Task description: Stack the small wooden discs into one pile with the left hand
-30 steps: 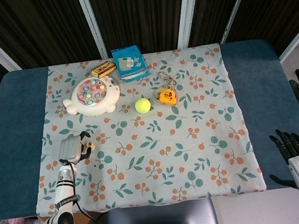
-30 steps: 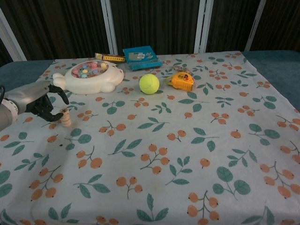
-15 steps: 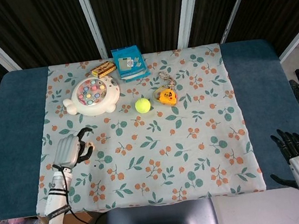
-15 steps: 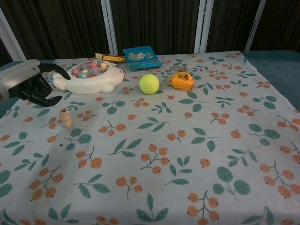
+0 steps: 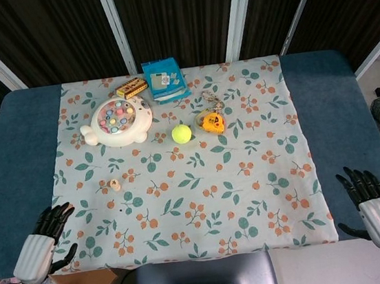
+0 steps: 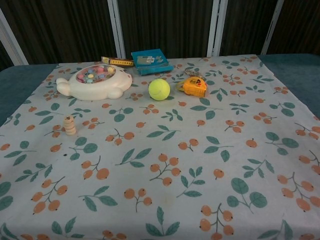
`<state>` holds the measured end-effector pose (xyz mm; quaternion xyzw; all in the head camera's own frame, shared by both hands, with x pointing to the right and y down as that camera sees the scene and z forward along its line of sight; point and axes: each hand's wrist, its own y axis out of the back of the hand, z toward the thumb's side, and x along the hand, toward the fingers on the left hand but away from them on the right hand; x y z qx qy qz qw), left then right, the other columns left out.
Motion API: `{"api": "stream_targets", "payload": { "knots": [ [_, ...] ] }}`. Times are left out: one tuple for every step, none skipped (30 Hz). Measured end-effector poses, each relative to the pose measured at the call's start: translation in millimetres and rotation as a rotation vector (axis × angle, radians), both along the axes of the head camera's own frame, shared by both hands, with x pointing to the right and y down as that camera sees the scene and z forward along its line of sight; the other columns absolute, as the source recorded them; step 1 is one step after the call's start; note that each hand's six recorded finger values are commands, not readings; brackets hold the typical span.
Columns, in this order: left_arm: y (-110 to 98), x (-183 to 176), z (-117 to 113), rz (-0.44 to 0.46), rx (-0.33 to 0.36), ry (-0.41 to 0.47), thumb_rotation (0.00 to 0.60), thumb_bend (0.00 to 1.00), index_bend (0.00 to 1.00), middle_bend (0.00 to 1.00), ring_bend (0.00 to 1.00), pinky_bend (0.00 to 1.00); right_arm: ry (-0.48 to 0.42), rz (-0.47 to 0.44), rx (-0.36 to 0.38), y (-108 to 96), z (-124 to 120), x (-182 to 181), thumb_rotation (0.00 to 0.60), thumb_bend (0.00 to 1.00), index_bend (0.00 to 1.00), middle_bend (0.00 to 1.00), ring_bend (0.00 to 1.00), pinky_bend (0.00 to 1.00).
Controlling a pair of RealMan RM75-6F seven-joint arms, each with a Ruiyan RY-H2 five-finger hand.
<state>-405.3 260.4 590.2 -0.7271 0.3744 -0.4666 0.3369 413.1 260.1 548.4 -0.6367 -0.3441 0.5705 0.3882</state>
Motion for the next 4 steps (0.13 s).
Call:
{"api": "stream_targets", "payload": {
  "knots": [
    [0.4,-4.7,-0.4,-0.005,0.002,0.0,0.6,0.42,0.02,0.01,0.0,0.0,0.003,0.0,-0.001,0.1,0.4,0.1,0.6,0.2,0.0,0.0,0.0,0.05],
    [1.8,-8.2,0.3,-0.011,-0.008,0.01,0.6,0.42,0.02,0.01,0.0,0.0,0.006,-0.001,-0.002,0.2,0.8,0.1,0.6,0.21,0.0,0.0,0.0,0.05],
    [3.2,-9.6,1.5,-0.015,-0.021,0.02,0.6,0.42,0.02,0.01,0.0,0.0,0.008,-0.001,-0.003,0.6,1.2,0.0,0.6,0.2,0.0,0.0,0.0,0.05],
    [4.7,-10.7,3.0,-0.017,-0.036,0.028,0.6,0.42,0.02,0.01,0.0,0.0,0.009,-0.002,-0.005,1.2,1.5,-0.2,0.6,0.2,0.0,0.0,0.0,0.05]
  ]
}}
